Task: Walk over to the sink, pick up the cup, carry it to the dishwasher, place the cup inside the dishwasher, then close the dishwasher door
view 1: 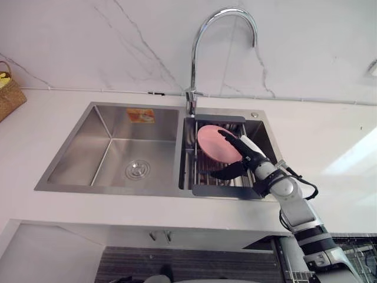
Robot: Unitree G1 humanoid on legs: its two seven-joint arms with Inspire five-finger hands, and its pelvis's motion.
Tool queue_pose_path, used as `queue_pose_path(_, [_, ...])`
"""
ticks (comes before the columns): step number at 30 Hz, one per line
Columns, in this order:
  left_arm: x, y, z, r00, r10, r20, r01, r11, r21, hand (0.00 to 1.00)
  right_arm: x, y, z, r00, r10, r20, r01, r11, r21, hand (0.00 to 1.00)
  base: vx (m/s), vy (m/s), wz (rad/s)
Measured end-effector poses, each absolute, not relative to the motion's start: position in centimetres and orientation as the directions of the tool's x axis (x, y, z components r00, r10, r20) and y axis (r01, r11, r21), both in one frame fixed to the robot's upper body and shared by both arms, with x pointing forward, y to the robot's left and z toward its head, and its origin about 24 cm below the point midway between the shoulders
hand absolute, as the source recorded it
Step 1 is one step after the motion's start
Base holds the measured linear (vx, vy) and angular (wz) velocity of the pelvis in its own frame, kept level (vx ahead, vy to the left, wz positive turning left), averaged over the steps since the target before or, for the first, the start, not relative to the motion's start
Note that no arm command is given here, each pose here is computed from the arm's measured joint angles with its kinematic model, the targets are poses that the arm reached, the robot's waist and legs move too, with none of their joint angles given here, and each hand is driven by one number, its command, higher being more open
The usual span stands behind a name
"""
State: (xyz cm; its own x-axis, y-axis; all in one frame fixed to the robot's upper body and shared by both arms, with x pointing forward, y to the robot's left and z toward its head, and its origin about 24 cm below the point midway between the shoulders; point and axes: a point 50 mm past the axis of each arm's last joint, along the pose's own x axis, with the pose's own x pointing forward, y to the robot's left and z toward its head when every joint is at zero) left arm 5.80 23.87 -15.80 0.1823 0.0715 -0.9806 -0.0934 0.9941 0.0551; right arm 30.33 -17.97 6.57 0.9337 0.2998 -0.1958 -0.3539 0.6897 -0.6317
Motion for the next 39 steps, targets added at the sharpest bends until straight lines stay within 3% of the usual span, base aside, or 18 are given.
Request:
queue_pose_path(9, [6.0,23.4,-15.8,0.189,0.065,-0.980,-0.069,0.996,0.053,1.00,31.9,-18.1,5.6,0.949,0.208,-0.238,-0.316,0.595,-0.738,1.00,0.03,0.009,0.09])
queue_pose_path(10, [6.0,23.4,-15.8,0.199,0.071,-0.977,-0.039,0.997,0.064,1.00,32.1,-18.1,5.4,0.954,0.190,-0.233,-0.301,0.589,-0.750,0.00,0.03,0.005,0.06])
queue_pose_path(17, [6.0,23.3,-15.7,0.219,0.073,-0.973,-0.015,0.997,0.071,1.00,32.3,-17.8,5.2,0.977,0.151,-0.150,-0.207,0.509,-0.835,0.00,0.00,0.006,0.05])
queue_pose_path(27, [6.5,23.1,-15.4,0.293,0.088,-0.952,0.156,0.978,0.138,1.00,32.6,-16.9,7.0,0.967,0.113,0.229,0.168,0.394,-0.904,0.00,-0.01,0.007,0.01])
queue_pose_path(39, [6.5,23.1,-15.4,0.303,0.084,-0.949,0.166,0.976,0.140,1.00,32.2,-16.3,7.6,0.918,0.127,0.375,0.298,0.405,-0.865,0.00,0.01,0.003,0.00])
